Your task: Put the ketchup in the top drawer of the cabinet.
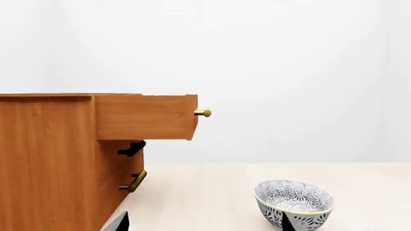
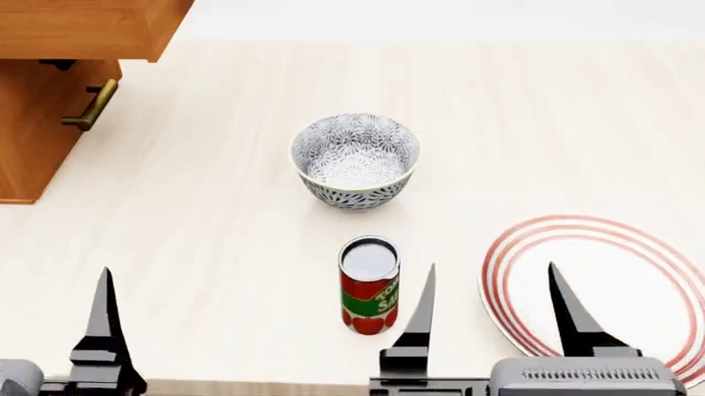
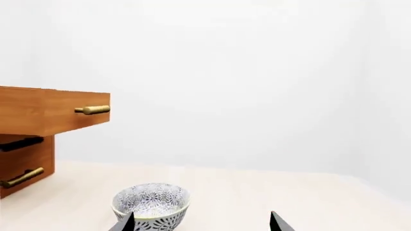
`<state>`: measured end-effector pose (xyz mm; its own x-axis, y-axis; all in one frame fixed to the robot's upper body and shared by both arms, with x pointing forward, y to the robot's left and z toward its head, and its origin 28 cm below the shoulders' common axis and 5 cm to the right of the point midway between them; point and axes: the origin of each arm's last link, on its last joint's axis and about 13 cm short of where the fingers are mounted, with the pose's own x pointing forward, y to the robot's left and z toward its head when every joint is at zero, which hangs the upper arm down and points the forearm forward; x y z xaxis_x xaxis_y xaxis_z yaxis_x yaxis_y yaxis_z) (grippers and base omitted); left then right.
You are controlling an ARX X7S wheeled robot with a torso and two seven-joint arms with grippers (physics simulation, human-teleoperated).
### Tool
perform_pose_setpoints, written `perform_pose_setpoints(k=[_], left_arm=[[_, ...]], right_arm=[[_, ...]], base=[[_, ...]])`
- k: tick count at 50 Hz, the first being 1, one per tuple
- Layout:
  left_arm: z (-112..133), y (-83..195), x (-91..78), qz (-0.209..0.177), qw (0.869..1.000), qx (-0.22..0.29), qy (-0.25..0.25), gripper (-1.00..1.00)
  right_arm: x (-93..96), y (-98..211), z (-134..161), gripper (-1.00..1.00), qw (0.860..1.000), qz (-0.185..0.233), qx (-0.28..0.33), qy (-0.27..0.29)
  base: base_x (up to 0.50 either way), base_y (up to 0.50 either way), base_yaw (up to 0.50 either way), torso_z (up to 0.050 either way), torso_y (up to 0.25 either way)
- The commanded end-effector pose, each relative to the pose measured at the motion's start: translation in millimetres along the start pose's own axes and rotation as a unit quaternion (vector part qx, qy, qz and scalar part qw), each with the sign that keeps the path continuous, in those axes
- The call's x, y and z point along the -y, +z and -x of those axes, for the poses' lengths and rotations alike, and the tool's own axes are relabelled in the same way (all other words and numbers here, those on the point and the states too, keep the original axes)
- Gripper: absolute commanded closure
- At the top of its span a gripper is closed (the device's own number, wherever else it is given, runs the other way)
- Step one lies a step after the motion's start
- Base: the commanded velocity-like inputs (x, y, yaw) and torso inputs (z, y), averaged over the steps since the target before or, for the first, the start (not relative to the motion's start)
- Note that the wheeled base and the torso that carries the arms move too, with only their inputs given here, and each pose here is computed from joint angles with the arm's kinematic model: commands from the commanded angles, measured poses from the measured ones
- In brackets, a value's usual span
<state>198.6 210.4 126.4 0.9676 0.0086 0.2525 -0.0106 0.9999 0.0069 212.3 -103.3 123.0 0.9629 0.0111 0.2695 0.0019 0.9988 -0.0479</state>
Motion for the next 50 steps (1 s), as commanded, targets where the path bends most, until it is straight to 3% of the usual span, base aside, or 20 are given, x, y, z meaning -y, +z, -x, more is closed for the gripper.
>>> perform_pose_setpoints(k=[1,33,41,50], left_arm=[[9,31,-0.9,0.004,0.999,0.040,0.000,-1.00],[4,27,0.3,0.011,0.999,0.032,0.000,-1.00],[4,26,-1.0,0.012,0.999,0.029,0.004,-1.00],[5,24,-1.9,0.013,1.000,0.027,0.007,-1.00]], right_arm=[[0.3,34,7,-1.00,0.999,0.003,0.044,-0.003],[3.2,24,6,-1.00,1.000,-0.003,0.019,-0.011],[4.8,23,8,-1.00,1.000,-0.019,0.017,-0.014],[4.7,22,9,-1.00,1.000,-0.017,0.018,-0.013]], base=[[0.00,0.00,0.00,0.000,0.000],[0.45,0.00,0.00,0.000,0.000],[0.03,0.00,0.00,0.000,0.000],[0.50,0.00,0.00,0.000,0.000]])
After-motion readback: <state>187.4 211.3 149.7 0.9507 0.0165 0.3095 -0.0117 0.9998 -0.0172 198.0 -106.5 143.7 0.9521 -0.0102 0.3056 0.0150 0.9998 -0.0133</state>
